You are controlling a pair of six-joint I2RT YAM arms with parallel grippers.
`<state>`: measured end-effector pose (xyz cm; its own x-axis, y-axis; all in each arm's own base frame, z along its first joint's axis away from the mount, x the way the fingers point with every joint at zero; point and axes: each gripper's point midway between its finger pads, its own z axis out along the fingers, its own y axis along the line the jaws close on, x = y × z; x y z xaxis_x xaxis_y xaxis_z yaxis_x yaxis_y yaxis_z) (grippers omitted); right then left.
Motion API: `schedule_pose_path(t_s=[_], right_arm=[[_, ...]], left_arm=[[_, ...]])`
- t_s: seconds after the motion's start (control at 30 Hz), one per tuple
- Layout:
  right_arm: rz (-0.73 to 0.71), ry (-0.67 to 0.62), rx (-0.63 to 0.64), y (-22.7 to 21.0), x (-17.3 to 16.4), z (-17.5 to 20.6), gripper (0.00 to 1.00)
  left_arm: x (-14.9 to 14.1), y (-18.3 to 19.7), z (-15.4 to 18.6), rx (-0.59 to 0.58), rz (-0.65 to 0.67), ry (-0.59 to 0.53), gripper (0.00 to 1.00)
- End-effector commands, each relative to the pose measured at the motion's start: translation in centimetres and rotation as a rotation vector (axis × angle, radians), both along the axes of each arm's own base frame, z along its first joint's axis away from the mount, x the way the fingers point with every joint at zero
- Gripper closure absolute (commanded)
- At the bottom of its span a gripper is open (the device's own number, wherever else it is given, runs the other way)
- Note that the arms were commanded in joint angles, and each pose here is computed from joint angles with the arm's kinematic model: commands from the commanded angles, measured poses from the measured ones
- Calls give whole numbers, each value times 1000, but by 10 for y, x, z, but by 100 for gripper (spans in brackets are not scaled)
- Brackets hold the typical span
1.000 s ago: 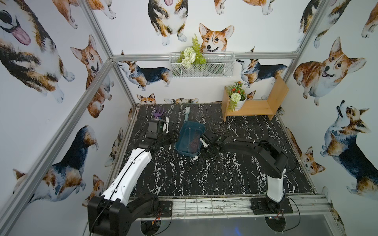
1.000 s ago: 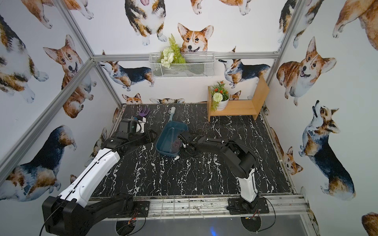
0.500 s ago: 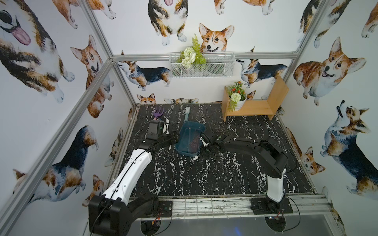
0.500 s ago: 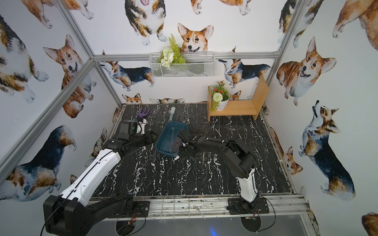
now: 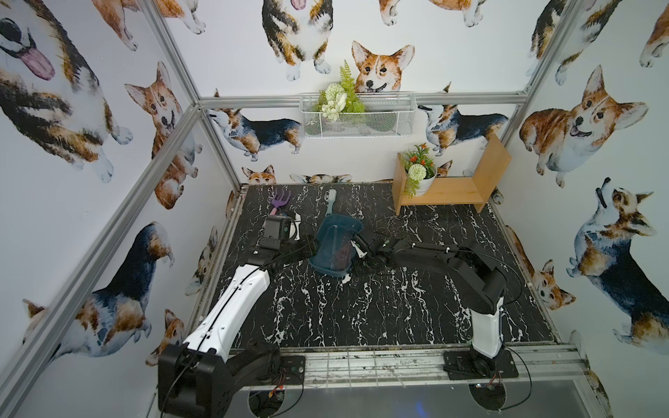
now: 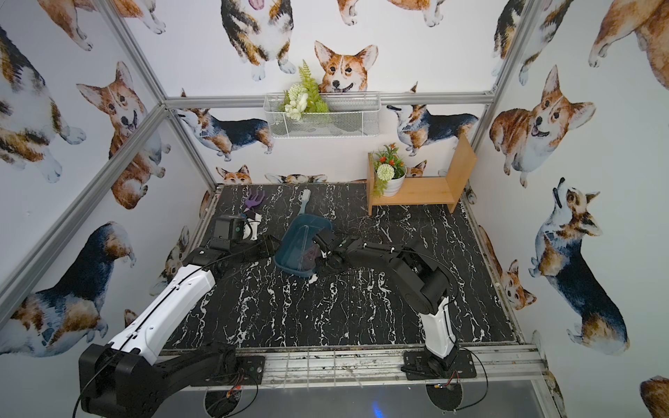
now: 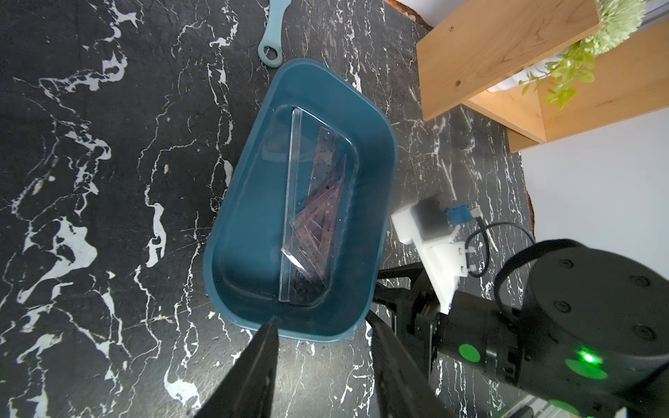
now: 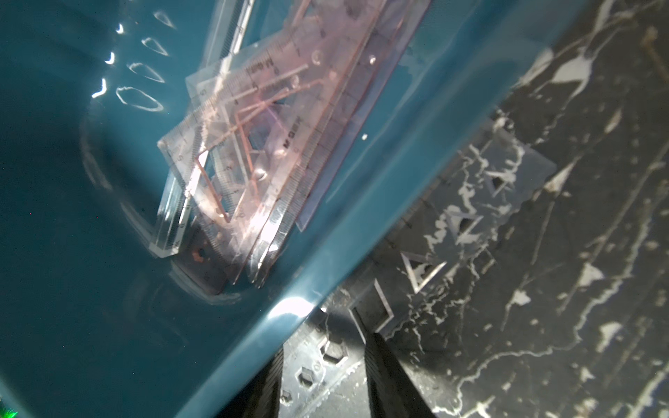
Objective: Put the scattered rulers into the storage box
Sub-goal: Pick up the ruler from the center of the board.
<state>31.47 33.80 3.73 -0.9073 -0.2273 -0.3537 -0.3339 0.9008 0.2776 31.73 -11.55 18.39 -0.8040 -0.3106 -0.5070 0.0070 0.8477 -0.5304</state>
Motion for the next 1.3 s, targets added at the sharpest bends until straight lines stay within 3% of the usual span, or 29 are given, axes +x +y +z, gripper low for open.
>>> schedule_pose_path(t_s=[0.0,0.3,0.77,1.27], right_arm=[[17,-21,13,7,4,5,57],[23,-7,-1,12,8,-6,57],[2,4,-101,-17,-4,-23,58],[-85,39,-166,-90,-33,-32,58]], left_arm=[[2,-2,2,-13,-2,-11,52],[-2,-3,-5,-17,-12,6,52],[-2,-5,-5,-32,-14,5,52],[-6,-34,-2,-55,-53,-2,52]])
